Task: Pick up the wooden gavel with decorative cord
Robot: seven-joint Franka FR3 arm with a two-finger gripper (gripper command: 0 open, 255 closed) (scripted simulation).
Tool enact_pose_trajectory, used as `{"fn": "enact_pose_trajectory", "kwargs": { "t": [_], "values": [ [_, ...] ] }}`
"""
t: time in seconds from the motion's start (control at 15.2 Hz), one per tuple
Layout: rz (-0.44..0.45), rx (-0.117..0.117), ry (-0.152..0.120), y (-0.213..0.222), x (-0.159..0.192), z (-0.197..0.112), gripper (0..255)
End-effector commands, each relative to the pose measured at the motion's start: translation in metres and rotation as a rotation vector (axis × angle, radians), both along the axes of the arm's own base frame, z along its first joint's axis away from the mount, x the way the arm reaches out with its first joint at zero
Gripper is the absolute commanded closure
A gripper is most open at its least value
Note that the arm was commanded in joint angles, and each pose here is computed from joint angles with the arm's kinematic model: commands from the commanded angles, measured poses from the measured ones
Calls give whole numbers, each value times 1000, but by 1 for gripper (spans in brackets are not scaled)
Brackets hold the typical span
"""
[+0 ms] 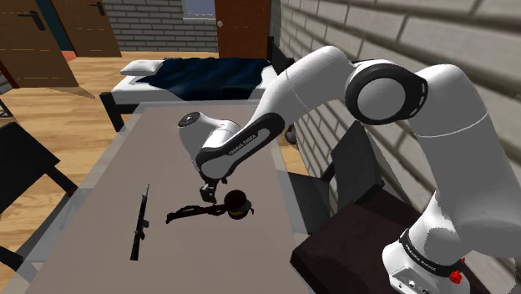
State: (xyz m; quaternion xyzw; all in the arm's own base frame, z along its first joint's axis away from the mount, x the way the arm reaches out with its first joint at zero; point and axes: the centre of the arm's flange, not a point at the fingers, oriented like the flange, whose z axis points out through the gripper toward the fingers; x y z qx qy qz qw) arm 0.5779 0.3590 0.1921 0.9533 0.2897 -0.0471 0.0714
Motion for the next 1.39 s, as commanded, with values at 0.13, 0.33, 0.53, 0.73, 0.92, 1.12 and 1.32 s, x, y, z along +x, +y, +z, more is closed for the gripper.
{"fn": "enact_pose_trajectory", "kwargs": {
  "t": [0.13,0.33,0.53,0.73,0.92,1.12,1.32],
  "values": [
    [64,-17,9,37,8,-43,0],
    [73,-19,10,42,9,-60,0],
    [73,-19,10,42,9,-76,0],
    [73,-19,10,42,9,-89,0],
    [73,-19,10,42,9,-90,255],
    [73,-19,10,42,9,-90,255],
    [73,-19,10,42,9,-90,255]
  ]
}}
